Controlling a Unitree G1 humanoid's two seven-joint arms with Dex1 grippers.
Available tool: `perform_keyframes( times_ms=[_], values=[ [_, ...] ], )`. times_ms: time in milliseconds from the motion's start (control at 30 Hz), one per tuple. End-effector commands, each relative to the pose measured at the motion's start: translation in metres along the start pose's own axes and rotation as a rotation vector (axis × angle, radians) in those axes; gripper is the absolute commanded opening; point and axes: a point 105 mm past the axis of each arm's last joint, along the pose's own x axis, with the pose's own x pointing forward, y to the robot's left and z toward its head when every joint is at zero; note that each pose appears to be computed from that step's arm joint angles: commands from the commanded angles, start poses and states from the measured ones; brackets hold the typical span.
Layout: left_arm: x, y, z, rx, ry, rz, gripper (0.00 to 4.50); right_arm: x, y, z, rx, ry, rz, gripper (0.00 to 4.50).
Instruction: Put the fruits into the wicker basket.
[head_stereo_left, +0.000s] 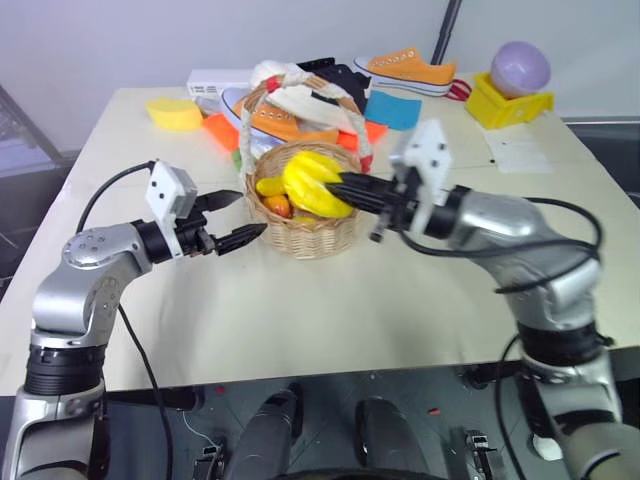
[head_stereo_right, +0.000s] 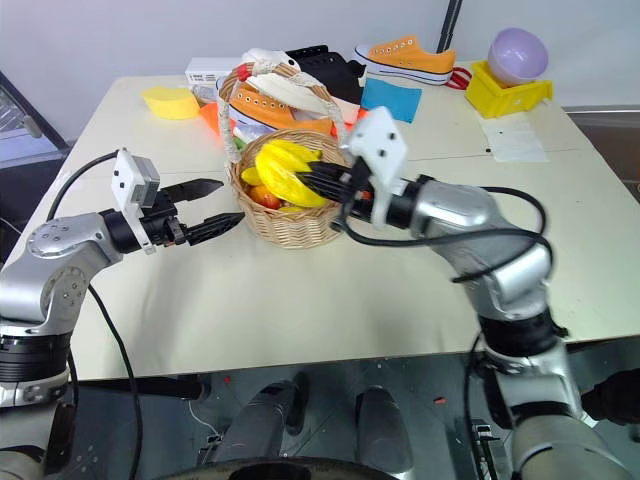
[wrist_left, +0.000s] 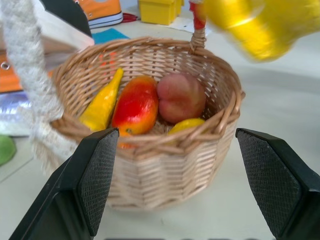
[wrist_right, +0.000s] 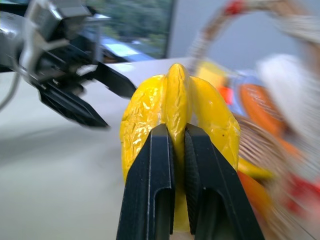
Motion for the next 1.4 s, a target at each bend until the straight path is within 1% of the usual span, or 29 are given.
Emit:
perform_keyframes(
  times_ms=[33,67,133,167,300,400,467,533,633,800,967,1000,1033,1133,1167,1233,1400],
  values=[
    [-0.007,-0.004,0.019,0.050,-0.077,0.014,4.03,0.028,-0.011,-0.001,-0.044,0.009,-0.072,0.87],
    [-0.007,-0.005,0.019,0.050,-0.077,0.015,4.03,0.030,-0.012,-0.001,-0.056,0.008,-0.079,1.21],
    [-0.009,-0.008,0.019,0.049,-0.078,0.018,4.03,0.029,-0.013,0.001,-0.085,-0.007,-0.102,2.21],
    [-0.010,-0.010,0.019,0.048,-0.080,0.021,4.03,0.026,-0.013,0.003,-0.104,-0.015,-0.102,2.60],
    [-0.011,-0.014,0.019,0.045,-0.082,0.029,4.03,0.001,-0.001,0.014,-0.130,-0.067,-0.023,2.60],
    [-0.011,-0.015,0.019,0.042,-0.085,0.031,4.03,-0.028,0.004,0.013,-0.126,-0.060,0.018,2.60],
    [-0.009,-0.018,0.019,0.038,-0.091,0.023,4.03,-0.042,-0.008,0.005,-0.107,-0.015,-0.047,2.60],
    [-0.005,-0.019,0.020,0.032,-0.101,0.012,4.03,-0.048,-0.022,-0.003,-0.085,0.016,-0.119,2.60],
    [0.001,-0.020,0.023,0.025,-0.123,-0.005,4.03,-0.044,-0.039,-0.010,-0.071,0.030,-0.204,2.60],
    [0.010,-0.023,0.026,0.018,-0.141,-0.027,4.03,-0.025,-0.065,-0.021,-0.053,0.035,-0.312,2.60],
    [0.012,-0.027,0.028,0.020,-0.146,-0.040,4.03,-0.008,-0.072,-0.024,-0.033,0.013,-0.314,2.60],
    [0.012,-0.028,0.028,0.020,-0.147,-0.040,4.03,-0.007,-0.072,-0.023,-0.026,0.003,-0.313,2.05],
    [0.012,-0.028,0.028,0.020,-0.148,-0.039,4.03,-0.007,-0.072,-0.023,-0.011,-0.007,-0.311,1.71],
    [0.011,-0.030,0.027,0.021,-0.145,-0.038,4.03,-0.013,-0.073,-0.020,-0.009,-0.015,-0.325,0.25],
    [0.010,-0.030,0.027,0.021,-0.144,-0.039,4.03,-0.016,-0.074,-0.019,-0.016,-0.017,-0.341,0.05],
    [0.010,-0.031,0.027,0.020,-0.144,-0.039,4.03,-0.024,-0.078,-0.017,-0.017,-0.023,-0.381,0.05],
    [0.016,-0.031,0.027,0.020,-0.148,-0.056,4.03,-0.081,-0.105,-0.009,-0.010,-0.067,-0.587,0.05]
  ],
)
